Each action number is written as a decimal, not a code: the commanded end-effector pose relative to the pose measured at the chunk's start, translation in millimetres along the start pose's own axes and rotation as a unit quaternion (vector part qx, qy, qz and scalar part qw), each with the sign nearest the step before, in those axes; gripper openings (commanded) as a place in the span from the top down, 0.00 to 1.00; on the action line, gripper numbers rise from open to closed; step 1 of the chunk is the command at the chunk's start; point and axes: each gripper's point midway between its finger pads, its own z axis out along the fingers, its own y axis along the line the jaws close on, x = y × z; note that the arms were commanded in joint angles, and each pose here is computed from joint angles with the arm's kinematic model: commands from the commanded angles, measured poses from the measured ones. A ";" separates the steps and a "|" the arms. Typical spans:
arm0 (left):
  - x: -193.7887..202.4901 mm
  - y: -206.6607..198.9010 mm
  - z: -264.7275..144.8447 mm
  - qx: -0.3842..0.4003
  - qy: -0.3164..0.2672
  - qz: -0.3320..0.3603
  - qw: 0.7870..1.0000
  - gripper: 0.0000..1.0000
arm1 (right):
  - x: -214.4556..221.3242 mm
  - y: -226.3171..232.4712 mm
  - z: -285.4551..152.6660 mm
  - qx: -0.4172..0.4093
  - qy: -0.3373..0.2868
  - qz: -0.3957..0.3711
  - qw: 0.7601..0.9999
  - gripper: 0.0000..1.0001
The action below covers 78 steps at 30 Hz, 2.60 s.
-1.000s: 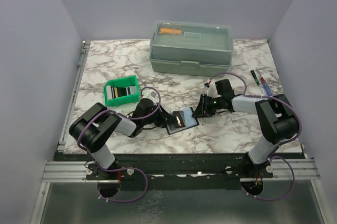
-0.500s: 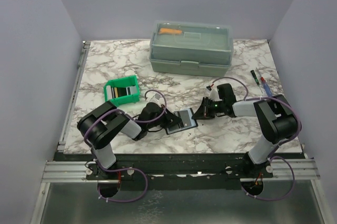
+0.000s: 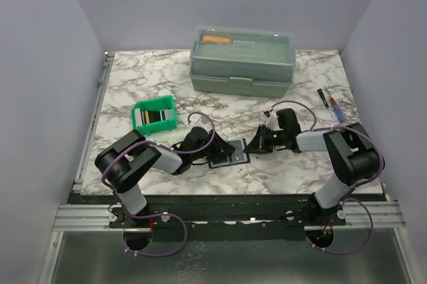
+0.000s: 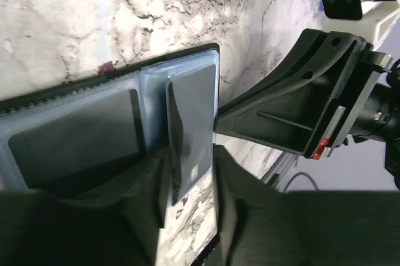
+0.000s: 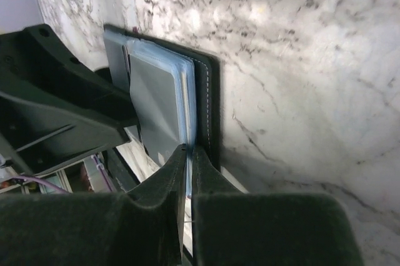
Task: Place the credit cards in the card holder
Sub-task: Insert the credit card into the card holder, then turn over the card slot in the card holder.
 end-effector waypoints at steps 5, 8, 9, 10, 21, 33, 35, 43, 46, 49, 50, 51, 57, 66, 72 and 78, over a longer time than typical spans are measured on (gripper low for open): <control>10.0 20.6 -28.3 -0.150 0.048 0.045 0.986 0.48 | 12.8 -0.5 -10.1 0.037 0.026 -0.012 0.999 0.88; 9.5 17.2 -35.3 -0.171 0.057 0.048 0.982 0.47 | 9.7 3.0 -12.0 0.038 0.025 -0.017 0.999 0.85; 9.0 12.9 -35.4 -0.166 0.059 0.052 0.983 0.48 | 8.1 4.6 -12.7 0.037 0.023 -0.018 0.999 0.84; 8.1 7.4 -34.7 -0.159 0.060 0.056 0.984 0.49 | 7.2 7.4 -13.6 0.034 0.023 -0.020 0.999 0.83; 23.0 -3.9 0.7 -0.097 0.124 0.093 0.983 0.85 | -2.4 35.0 -22.3 -0.002 0.010 -0.025 1.000 0.69; 11.2 38.7 -10.9 -0.146 0.104 0.063 0.982 0.96 | 9.4 30.4 -10.1 -0.033 0.044 -0.007 0.998 0.60; 10.2 38.8 -13.0 -0.146 0.101 0.064 0.982 0.95 | 10.2 30.3 -9.0 -0.035 0.047 -0.007 0.998 0.61; 15.0 49.5 -13.7 -0.152 0.106 0.056 0.981 0.91 | 12.4 31.6 -5.2 -0.042 0.054 -0.005 0.998 0.62; 16.6 51.8 -11.7 -0.154 0.110 0.052 0.981 0.91 | 15.2 30.1 -4.0 -0.041 0.057 -0.003 0.998 0.62; 16.0 53.3 -12.1 -0.156 0.107 0.052 0.981 0.91 | 18.2 29.2 -2.9 -0.043 0.060 -0.001 0.997 0.62; 16.3 54.4 -12.5 -0.158 0.107 0.052 0.980 0.91 | 19.1 29.9 -2.5 -0.044 0.061 -0.001 0.997 0.62; 16.6 55.5 -12.7 -0.159 0.107 0.051 0.980 0.91 | 20.2 29.9 -1.8 -0.045 0.062 -0.001 0.997 0.62; 17.6 60.0 -13.0 -0.165 0.109 0.047 0.979 0.92 | 25.1 33.1 1.7 -0.049 0.069 -0.003 0.996 0.63; 10.6 44.4 -15.9 -0.152 0.102 0.063 0.981 0.87 | 24.2 47.7 1.2 -0.058 0.066 -0.014 0.996 0.64; -3.4 5.0 -29.2 -0.118 0.087 0.070 0.987 0.69 | 23.4 63.2 8.1 -0.061 0.073 -0.027 0.995 0.63; -27.3 -17.1 -74.9 -0.114 0.053 0.052 0.991 0.55 | 20.7 74.9 19.8 -0.061 0.077 -0.039 0.994 0.60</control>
